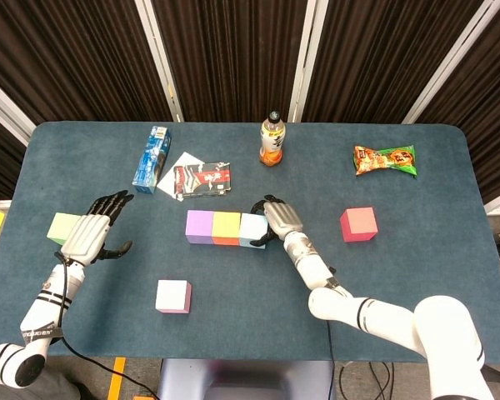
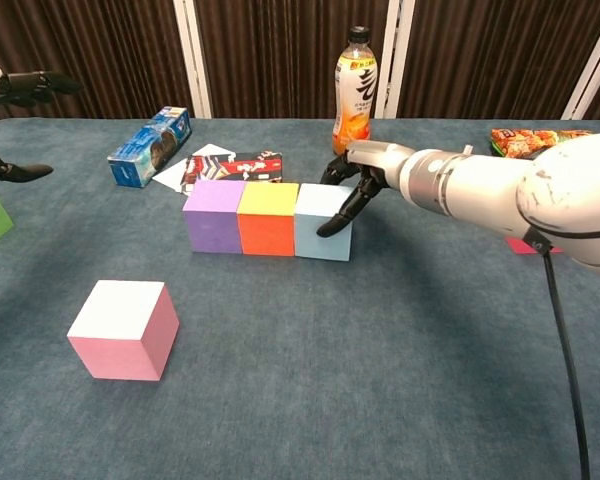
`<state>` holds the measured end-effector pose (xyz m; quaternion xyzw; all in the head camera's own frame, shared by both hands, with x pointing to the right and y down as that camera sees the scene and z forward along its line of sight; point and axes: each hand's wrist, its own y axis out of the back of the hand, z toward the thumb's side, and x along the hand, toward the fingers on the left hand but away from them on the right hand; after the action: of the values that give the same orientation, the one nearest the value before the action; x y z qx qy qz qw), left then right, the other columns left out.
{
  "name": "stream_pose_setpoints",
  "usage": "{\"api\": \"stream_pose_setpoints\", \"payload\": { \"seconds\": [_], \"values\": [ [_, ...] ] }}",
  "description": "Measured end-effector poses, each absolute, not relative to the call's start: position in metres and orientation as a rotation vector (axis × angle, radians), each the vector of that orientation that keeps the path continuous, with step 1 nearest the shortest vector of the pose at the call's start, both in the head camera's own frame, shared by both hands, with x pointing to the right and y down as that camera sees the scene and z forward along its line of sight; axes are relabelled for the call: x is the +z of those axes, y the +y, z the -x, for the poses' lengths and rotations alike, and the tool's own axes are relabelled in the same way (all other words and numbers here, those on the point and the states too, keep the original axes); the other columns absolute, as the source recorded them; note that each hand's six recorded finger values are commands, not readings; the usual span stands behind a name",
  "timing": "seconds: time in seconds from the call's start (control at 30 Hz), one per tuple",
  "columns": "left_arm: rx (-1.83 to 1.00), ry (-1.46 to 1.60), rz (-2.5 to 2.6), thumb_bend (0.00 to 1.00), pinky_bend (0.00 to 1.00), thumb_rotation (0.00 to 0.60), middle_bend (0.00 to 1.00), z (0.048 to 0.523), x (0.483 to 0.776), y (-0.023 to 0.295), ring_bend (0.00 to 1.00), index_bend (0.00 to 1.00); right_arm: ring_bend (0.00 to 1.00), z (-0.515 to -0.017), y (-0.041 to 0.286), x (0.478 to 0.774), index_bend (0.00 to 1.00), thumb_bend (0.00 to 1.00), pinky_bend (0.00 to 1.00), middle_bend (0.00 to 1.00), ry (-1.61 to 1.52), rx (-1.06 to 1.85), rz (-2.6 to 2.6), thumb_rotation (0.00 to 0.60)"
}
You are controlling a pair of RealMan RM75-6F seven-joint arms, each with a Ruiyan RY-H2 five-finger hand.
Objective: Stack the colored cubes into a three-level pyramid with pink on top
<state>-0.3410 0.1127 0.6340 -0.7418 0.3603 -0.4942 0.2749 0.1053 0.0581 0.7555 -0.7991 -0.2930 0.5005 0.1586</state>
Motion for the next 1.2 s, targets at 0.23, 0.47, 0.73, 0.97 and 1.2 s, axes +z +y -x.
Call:
{"api": "stream_pose_setpoints", "payload": {
  "seconds": [0.23, 0.47, 0.73, 0.97, 1.2],
  "values": [
    [-1.330, 0.969, 2.001, 0.35, 0.06, 0.600, 0.00, 0.3424, 0.6349, 0.1140, 0.00, 0.00, 0.16, -0.1064, 0.0559, 0.7545, 0.57, 0.27, 0.22, 0.35, -0.839, 1.434, 2.278, 0.600],
    [-1.323, 0.968, 2.004, 0.35, 0.06, 0.600, 0.00, 0.3405, 0.6339, 0.1143, 0.00, 0.00, 0.16, -0.1036, 0.0544, 0.7530, 0.57, 0.27, 0.22, 0.35, -0.826, 1.428, 2.280, 0.600],
    [-1.330, 0.962, 2.011, 0.35, 0.06, 0.600, 0.00, 0.3396, 0.6346, 0.1157, 0.00, 0.00, 0.16, -0.1010, 0.0547, 0.7547, 0.57, 0.27, 0.20, 0.34, -0.798, 1.433, 2.277, 0.600],
    [-1.331, 0.956, 2.015, 0.35, 0.06, 0.600, 0.00, 0.3385, 0.6355, 0.1164, 0.00, 0.00, 0.16, -0.1000, 0.0540, 0.7543, 0.56, 0.27, 0.20, 0.34, -0.796, 1.430, 2.278, 0.600],
    [-1.332, 0.958, 2.015, 0.35, 0.06, 0.600, 0.00, 0.3388, 0.6351, 0.1161, 0.00, 0.00, 0.14, -0.0998, 0.0539, 0.7544, 0.50, 0.27, 0.17, 0.33, -0.787, 1.431, 2.277, 0.600]
  ]
}}
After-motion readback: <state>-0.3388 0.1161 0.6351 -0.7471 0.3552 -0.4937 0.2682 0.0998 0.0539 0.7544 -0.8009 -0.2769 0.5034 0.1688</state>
